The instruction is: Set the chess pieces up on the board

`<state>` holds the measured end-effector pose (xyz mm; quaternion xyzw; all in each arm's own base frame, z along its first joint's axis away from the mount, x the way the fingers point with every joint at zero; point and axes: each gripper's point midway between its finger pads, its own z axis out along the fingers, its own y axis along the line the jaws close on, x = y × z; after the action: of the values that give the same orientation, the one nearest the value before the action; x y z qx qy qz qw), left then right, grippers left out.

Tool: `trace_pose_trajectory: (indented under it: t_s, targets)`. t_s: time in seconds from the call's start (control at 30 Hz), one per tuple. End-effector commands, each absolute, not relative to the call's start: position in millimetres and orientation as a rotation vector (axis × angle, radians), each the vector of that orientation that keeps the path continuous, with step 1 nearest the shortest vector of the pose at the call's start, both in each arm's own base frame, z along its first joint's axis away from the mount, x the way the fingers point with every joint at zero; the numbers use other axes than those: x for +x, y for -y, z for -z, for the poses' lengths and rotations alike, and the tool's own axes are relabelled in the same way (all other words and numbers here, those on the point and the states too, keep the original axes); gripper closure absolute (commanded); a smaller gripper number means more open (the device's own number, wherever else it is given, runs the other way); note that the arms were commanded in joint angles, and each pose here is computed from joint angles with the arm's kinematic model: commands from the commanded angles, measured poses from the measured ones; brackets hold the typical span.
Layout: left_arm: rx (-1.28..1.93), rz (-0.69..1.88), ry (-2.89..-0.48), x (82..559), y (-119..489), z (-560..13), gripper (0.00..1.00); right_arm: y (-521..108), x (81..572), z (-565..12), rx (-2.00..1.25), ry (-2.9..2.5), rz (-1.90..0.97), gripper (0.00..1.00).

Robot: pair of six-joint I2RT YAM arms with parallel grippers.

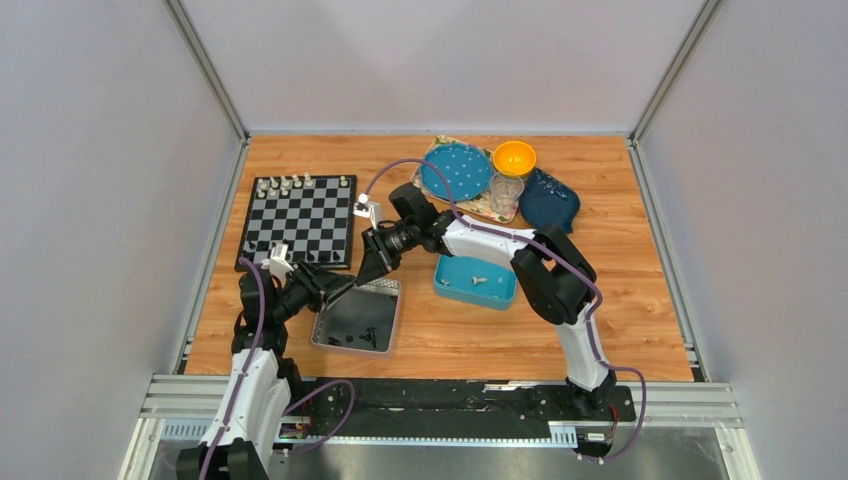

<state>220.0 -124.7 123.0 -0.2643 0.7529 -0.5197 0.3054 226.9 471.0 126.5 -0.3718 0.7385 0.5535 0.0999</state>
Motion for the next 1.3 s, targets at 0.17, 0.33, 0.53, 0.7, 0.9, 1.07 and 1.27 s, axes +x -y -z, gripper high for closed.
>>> trace_pose_trajectory:
  t_s: [0.17,0.33,0.53,0.7,0.9,1.07,1.27]
  targets:
    - [-0.672,1.375,-1.974,222.5,125.1,-126.9,0.75,-474.7,227.9,-125.6,-1.098,-2.163,-1.68,0.92]
    - [-0.681,1.365,-1.985,222.6,124.3,-123.4,0.77,-474.8,227.5,-125.4,-1.099,-2.163,-1.684,0.92]
    - [-0.711,1.32,-2.011,223.5,120.7,-116.3,0.64,-474.9,227.0,-127.4,-1.102,-2.154,-1.69,0.92]
    - [-0.709,1.306,-2.015,224.8,119.7,-115.6,0.64,-474.9,226.2,-127.2,-1.098,-2.159,-1.698,0.92]
    - [-0.71,1.308,-2.004,226.5,119.1,-118.5,0.65,-474.8,225.5,-124.5,-1.098,-2.166,-1.704,0.92]
    - [-0.711,1.31,-1.998,227.2,118.8,-119.2,0.67,-474.9,224.3,-122.7,-1.098,-2.172,-1.707,0.92]
    - [-0.708,1.315,-1.998,226.8,119.5,-119.6,0.68,-476.1,224.1,-123.2,-1.099,-2.171,-1.711,0.92]
